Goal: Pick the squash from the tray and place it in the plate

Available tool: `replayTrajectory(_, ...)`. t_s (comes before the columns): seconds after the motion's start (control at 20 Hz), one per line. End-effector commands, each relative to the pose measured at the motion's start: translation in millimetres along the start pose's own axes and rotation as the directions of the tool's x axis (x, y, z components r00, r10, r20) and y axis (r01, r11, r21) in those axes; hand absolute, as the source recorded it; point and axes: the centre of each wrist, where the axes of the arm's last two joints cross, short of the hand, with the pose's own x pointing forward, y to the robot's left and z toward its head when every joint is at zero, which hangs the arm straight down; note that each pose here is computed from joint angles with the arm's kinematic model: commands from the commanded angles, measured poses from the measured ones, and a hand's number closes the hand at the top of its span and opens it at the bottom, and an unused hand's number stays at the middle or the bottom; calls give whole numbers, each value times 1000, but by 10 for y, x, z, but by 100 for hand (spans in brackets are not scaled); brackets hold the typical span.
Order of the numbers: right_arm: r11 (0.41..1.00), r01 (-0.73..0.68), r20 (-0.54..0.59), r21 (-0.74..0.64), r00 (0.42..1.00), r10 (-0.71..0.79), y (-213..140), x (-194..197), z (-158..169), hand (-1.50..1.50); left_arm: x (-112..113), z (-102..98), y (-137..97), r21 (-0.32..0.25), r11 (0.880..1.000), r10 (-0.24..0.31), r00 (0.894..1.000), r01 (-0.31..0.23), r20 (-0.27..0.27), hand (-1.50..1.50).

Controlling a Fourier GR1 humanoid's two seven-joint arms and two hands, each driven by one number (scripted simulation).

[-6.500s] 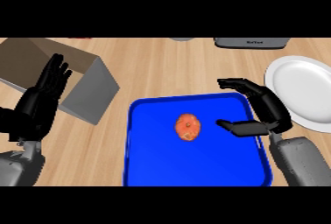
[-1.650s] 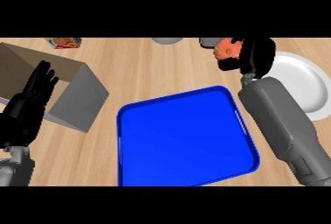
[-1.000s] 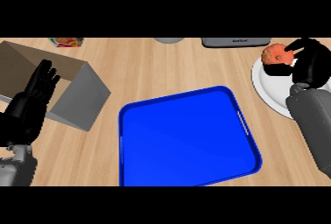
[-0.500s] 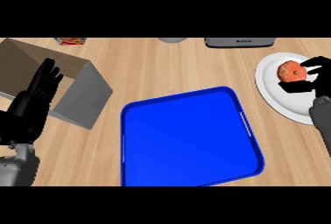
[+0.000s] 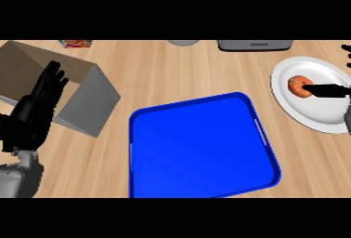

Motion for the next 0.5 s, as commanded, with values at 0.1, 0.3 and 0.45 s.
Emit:
replayTrajectory(0.1,961,273,234,-43,938,-256,-143,243,-43,-150,-540,168,-175,1,1000,20,975,-21,-221,0)
replayTrajectory(0.3,895,443,100,-49,894,-437,-198,392,-116,-150,-544,138,25,11,1000,6,972,-4,-236,0)
replayTrajectory(0.45,834,552,-8,20,834,-552,-159,146,-22,-150,-568,188,-97,-5,1000,27,969,-29,-245,0)
